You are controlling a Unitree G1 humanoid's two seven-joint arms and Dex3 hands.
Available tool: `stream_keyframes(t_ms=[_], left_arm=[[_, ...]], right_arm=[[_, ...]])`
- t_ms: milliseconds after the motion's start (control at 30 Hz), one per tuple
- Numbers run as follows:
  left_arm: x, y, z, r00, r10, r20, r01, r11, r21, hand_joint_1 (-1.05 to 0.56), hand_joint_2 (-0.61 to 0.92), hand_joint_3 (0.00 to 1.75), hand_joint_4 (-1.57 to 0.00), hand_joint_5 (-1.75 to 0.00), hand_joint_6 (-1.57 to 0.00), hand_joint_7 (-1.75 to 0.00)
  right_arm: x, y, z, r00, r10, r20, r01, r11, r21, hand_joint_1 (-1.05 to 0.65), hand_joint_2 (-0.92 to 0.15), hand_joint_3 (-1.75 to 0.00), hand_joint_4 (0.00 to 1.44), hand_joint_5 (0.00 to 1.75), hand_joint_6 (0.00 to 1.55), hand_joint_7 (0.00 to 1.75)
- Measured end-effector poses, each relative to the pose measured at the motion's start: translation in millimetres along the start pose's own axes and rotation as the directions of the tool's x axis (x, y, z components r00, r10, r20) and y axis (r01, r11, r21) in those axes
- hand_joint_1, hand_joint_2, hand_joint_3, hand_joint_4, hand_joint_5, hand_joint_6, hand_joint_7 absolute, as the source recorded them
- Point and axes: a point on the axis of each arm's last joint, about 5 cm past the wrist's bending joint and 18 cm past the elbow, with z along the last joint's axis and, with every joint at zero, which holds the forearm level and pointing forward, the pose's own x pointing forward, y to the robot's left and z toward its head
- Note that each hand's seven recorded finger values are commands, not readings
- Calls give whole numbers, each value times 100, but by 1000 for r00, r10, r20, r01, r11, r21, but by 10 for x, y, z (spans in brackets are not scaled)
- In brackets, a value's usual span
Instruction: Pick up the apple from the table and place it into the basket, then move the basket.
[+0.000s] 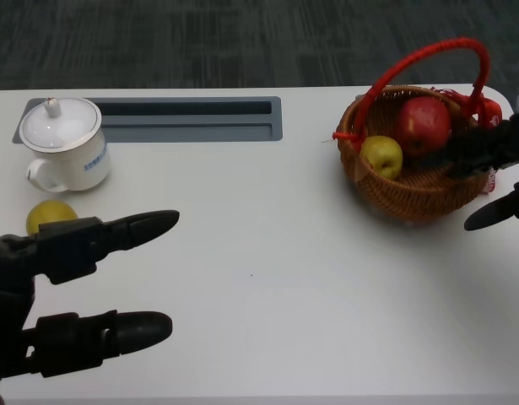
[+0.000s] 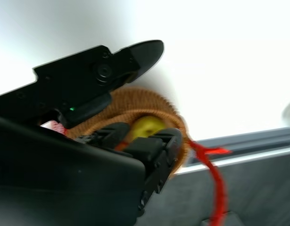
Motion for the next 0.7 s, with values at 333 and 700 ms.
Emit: stream_keyframes(t_ms=[333,700], left_arm=[[1,11,-16,1000,-13,9,13,1000,-5,-47,75,0,-97,0,-84,0],[-43,-10,-9,1000,-17,3,17,999,-29,-46,75,0,-98,-1,-86,-1]], right_arm=[[-39,841,137,842,-263,471,144,951,273,-56,-78,-1,58,0,55,0],[104,1236,324,758,-326,565,132,925,357,-52,-81,-1,59,1,55,0]])
